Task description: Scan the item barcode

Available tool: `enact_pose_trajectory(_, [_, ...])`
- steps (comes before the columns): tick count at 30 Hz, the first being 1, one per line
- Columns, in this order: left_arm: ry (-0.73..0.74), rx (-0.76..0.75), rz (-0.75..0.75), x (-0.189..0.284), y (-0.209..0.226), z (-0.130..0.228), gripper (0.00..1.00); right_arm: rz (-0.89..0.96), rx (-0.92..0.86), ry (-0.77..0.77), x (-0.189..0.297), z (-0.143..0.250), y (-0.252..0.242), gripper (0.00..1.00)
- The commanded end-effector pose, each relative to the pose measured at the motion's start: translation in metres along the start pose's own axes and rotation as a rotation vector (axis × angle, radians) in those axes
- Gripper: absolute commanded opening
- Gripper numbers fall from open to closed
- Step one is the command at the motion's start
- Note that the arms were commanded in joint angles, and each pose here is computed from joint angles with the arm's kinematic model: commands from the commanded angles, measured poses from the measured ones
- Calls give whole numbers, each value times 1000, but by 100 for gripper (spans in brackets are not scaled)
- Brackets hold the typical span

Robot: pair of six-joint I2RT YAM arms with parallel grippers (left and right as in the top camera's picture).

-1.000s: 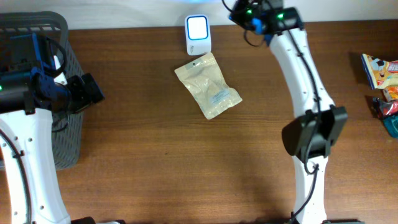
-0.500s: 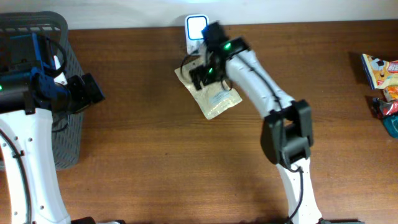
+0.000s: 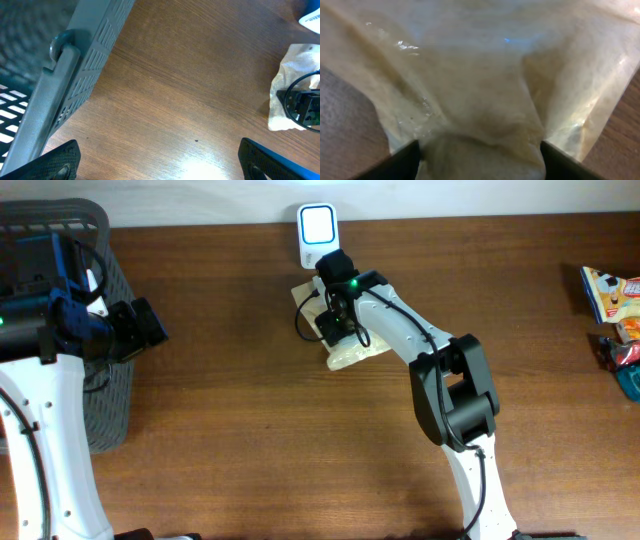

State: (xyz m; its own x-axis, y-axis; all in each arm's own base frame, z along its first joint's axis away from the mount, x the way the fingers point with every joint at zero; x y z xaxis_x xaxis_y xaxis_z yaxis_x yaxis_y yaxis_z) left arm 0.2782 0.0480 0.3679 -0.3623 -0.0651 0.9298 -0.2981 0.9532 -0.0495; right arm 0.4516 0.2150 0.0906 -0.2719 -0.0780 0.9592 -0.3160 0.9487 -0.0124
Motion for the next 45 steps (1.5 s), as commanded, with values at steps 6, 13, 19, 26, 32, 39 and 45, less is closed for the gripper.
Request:
enact_pose_trajectory(6, [0,13,6,0,0,1,99,35,-172,90,-11,21,-9,25])
enact_pose_trajectory(13, [0,13,6,0,0,1,99,54,-344,85,28,-2,-38,12])
enact_pose_trajectory(19, [0,13,6,0,0,1,99,67,-434,94,55,-10,-74,4])
enact_pose_trajectory(26, [0,13,6,0,0,1,99,57,-479,129,53,-4,-94,59])
enact_pose_trajectory(32, [0,13,6,0,0,1,99,-39,-510,22,50,-23,-103,95])
enact_pose_trajectory(39, [0,13,6,0,0,1,99,-143,-564,-17,22,-30,-128,97])
enact_pose_trajectory(45, [0,13,6,0,0,1,99,-400,-528,-36,-4,-35,-134,94])
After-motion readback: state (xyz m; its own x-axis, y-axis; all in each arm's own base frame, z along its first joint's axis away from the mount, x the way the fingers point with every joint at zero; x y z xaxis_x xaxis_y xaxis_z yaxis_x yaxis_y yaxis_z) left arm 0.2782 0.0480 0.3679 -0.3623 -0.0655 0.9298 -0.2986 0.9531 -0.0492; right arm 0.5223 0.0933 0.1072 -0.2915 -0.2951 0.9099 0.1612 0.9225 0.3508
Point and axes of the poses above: each gripper's point midway between its finger pads, its own x axis back along the fingers, its own y axis along the line the jaws close on, z = x × y, the point moved 9 cm from there along x, back along the fingers, and after that the axes turned 11 degrees about -x, right-handed, at the moved point
